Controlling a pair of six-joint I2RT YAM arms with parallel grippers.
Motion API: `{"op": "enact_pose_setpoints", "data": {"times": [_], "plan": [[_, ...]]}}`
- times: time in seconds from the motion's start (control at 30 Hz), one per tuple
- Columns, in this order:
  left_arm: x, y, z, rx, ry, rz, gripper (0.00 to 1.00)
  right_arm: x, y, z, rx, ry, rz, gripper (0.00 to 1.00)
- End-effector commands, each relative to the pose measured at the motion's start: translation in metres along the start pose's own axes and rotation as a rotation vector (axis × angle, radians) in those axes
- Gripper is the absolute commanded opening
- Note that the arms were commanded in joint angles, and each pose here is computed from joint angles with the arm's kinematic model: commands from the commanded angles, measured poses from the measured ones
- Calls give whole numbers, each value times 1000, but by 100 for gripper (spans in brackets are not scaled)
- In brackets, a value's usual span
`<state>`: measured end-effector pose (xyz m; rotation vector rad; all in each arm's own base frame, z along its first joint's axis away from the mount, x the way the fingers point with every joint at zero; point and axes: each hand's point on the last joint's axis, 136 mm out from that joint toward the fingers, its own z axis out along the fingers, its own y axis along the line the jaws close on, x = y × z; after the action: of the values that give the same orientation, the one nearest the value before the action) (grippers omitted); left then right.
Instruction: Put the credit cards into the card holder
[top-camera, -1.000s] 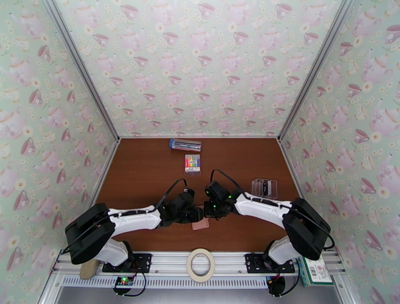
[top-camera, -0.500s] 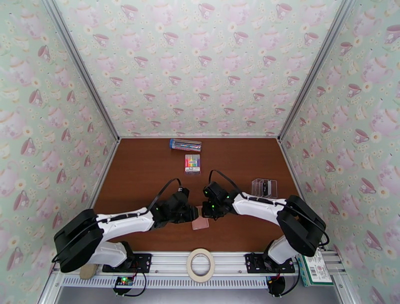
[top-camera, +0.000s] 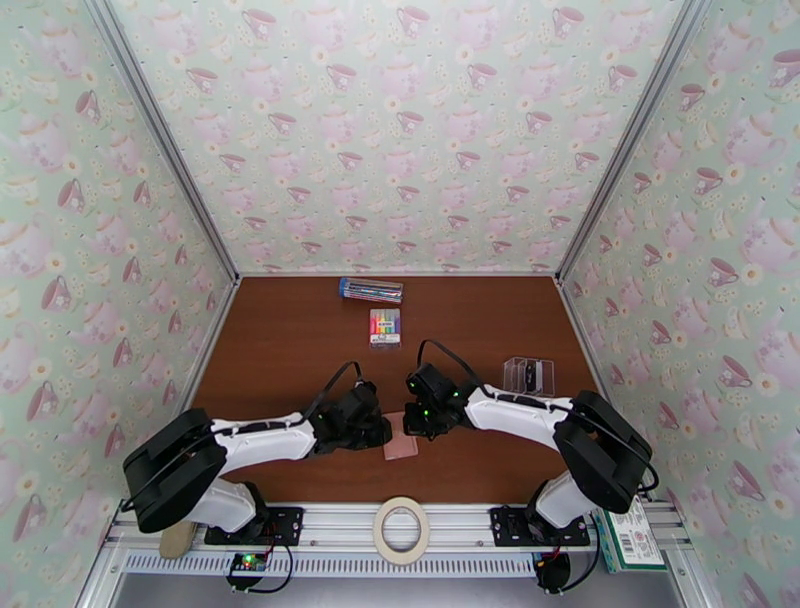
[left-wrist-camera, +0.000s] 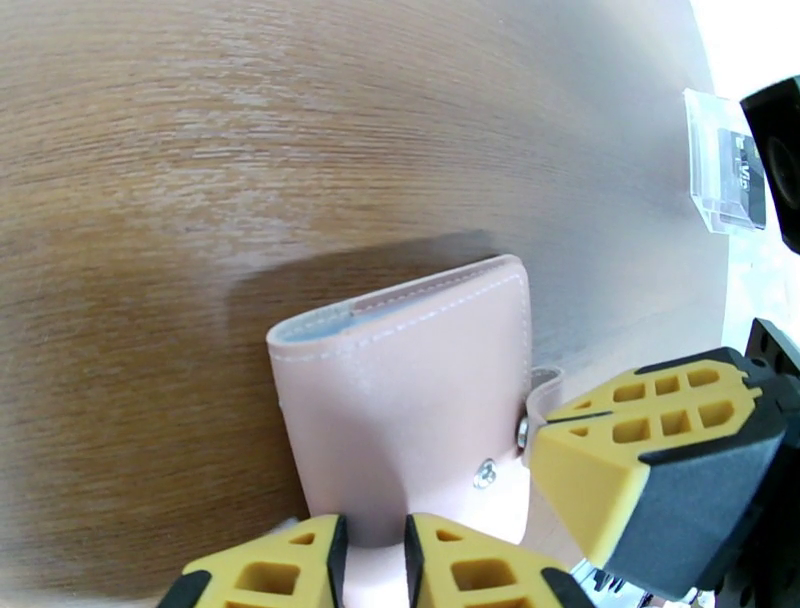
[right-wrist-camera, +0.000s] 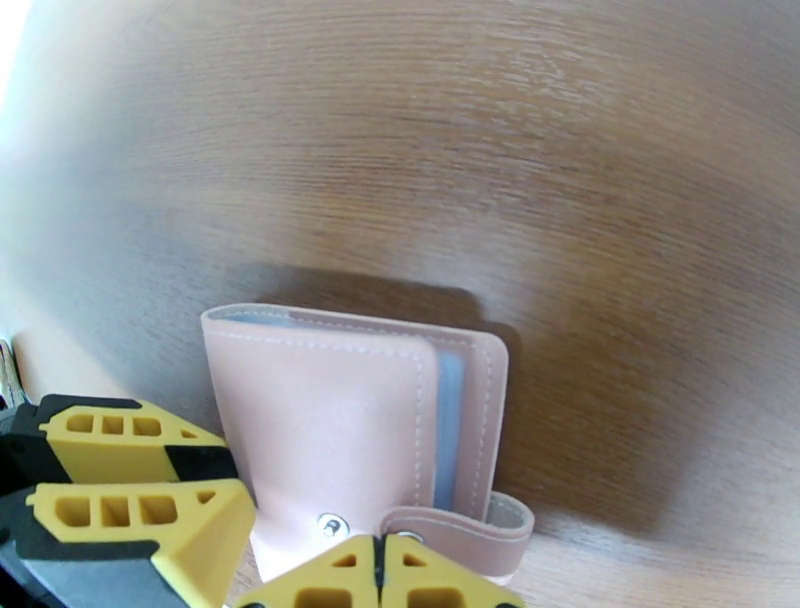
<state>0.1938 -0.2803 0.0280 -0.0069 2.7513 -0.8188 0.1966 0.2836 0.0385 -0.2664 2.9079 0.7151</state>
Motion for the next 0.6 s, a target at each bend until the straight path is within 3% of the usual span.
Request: {"op": "enact_pose_setpoints", "data": {"times": [0.0,0.57], "plan": [[3,2,7,-13,30,-13,25,2,-1,-7,11,2,6,0],[4,1,11,-21,32,-4,24,-3,15,-17,-30,4,-21,0]]}}
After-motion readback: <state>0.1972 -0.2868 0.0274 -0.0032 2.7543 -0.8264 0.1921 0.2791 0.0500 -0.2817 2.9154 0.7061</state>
